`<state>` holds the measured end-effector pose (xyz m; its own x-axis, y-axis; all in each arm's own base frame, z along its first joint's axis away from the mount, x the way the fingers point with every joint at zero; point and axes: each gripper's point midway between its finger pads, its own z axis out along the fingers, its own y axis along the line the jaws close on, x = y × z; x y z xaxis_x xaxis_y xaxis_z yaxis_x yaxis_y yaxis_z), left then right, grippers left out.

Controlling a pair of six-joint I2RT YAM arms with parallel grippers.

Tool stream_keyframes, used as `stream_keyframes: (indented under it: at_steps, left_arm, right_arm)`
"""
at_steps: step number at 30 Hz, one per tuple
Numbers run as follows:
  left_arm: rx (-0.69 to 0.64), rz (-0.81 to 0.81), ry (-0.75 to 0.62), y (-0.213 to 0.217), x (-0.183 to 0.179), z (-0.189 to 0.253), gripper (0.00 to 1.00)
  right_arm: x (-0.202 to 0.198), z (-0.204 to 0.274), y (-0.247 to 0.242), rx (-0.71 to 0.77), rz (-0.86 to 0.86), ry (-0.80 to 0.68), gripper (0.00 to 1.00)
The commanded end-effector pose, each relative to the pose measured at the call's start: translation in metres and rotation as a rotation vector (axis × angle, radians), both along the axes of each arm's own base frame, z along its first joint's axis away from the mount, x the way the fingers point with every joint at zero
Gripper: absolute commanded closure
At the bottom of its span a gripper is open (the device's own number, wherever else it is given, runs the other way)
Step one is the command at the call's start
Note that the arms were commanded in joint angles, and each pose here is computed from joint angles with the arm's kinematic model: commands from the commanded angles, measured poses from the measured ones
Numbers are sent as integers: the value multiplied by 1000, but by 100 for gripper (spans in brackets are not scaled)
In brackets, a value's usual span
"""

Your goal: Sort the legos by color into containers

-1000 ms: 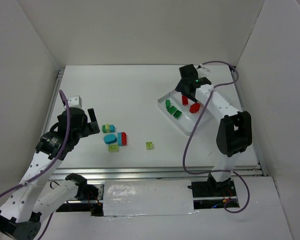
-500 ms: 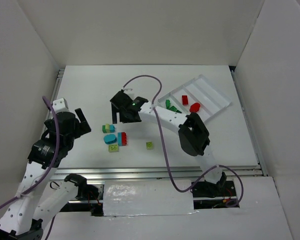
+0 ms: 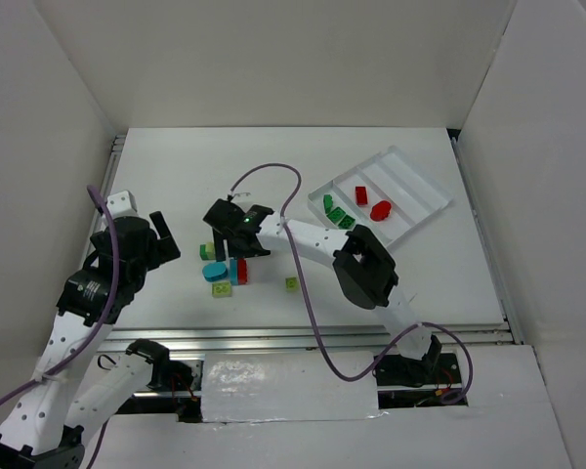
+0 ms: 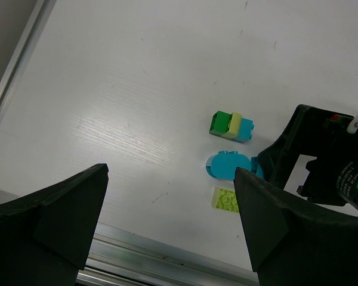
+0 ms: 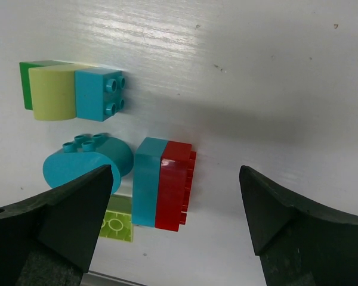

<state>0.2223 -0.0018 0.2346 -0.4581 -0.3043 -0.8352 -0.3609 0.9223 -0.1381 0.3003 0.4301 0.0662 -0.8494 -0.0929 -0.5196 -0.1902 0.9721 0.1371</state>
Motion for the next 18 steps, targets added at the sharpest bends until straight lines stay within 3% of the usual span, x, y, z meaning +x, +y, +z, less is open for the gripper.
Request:
stream_keyframes:
  at_steps: [1,11,14,18]
  left_arm:
    - [-5,-1,-34,0,4,7,0]
    - [-7,-6,-37,-1,4,7,1]
    - [-7,-8,-38,-1,4,7,0]
    - [-9,-9,-39,-1,4,7,1]
  right_arm:
    - [5,-8,-1,-19,-34,-15,7]
    - [-1,-29,-1,-31,-21,25,20]
    - [-4,-31,-4,-35,-21,30,31]
    - [-7,-32,-15,-37,-39,27,54]
